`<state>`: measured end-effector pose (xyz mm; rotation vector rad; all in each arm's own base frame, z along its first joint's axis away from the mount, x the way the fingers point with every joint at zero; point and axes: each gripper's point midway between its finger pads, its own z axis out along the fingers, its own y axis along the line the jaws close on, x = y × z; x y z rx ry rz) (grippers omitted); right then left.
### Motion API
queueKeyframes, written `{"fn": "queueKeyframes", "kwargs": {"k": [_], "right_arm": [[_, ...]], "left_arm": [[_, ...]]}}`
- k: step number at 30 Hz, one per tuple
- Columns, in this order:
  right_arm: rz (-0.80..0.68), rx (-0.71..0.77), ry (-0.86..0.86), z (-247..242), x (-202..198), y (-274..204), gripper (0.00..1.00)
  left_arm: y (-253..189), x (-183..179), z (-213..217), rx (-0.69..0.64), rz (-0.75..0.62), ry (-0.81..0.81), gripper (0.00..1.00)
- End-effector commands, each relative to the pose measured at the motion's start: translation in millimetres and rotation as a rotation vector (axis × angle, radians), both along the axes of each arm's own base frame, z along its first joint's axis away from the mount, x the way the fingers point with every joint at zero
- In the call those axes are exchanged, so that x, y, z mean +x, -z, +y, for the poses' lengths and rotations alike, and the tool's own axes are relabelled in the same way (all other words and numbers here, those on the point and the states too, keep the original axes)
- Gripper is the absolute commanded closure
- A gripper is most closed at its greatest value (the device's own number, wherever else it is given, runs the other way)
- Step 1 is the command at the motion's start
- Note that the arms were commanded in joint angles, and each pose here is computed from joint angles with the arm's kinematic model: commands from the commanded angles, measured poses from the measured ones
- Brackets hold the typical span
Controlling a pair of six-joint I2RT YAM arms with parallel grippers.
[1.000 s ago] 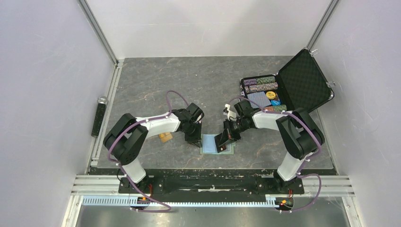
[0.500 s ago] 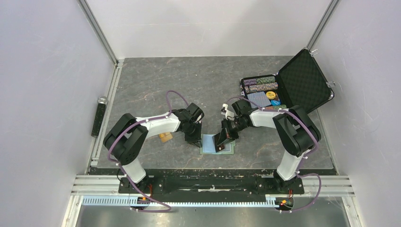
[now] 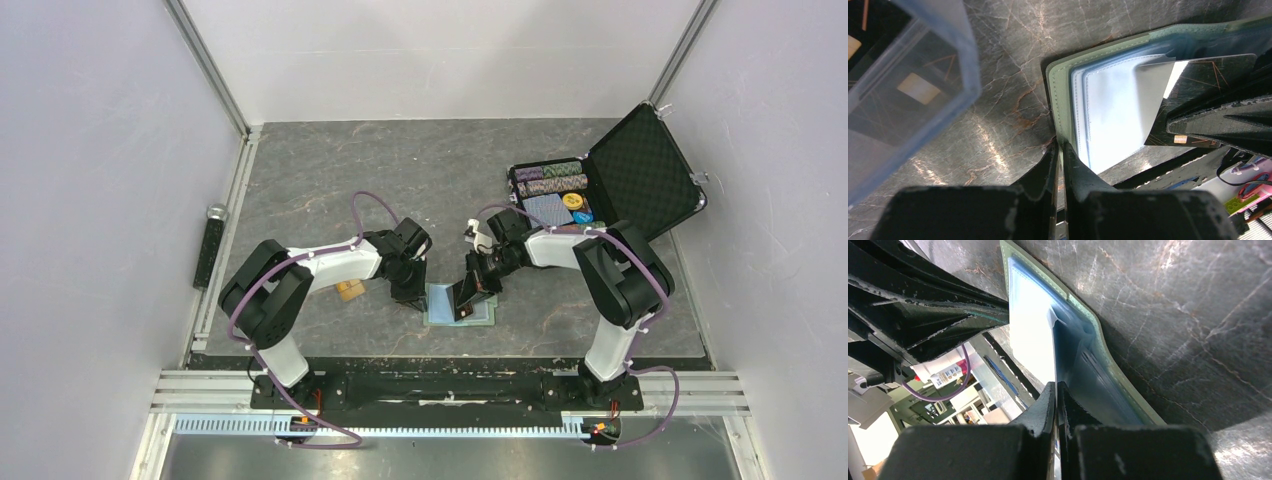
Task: Put the credit cards into the card holder
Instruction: Insert the credit card into the card holder.
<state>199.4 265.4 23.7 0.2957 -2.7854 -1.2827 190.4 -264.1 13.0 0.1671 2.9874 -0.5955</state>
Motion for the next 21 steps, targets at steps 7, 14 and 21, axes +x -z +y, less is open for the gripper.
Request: {"fn": "queueKeyframes", "kwargs": {"k": [7, 14, 21], "right_arm": [[-0.076, 0.01, 0.088, 4.1, 12.9, 7.3, 1.0], [-0.086, 0.027, 0.093, 9.2, 11.7, 5.6, 0.99], [-0.093, -0.002, 0.082, 6.2, 8.3, 5.5, 0.91]], "left_arm": [[8.8, -3.7, -0.5, 0.022, 0.005, 0.007, 0.92], [10.1, -4.9, -1.5, 0.012, 0.01, -0.004, 0.97], [9.4, -3.6, -2.4, 0.009, 0.005, -0.009, 0.98]]}}
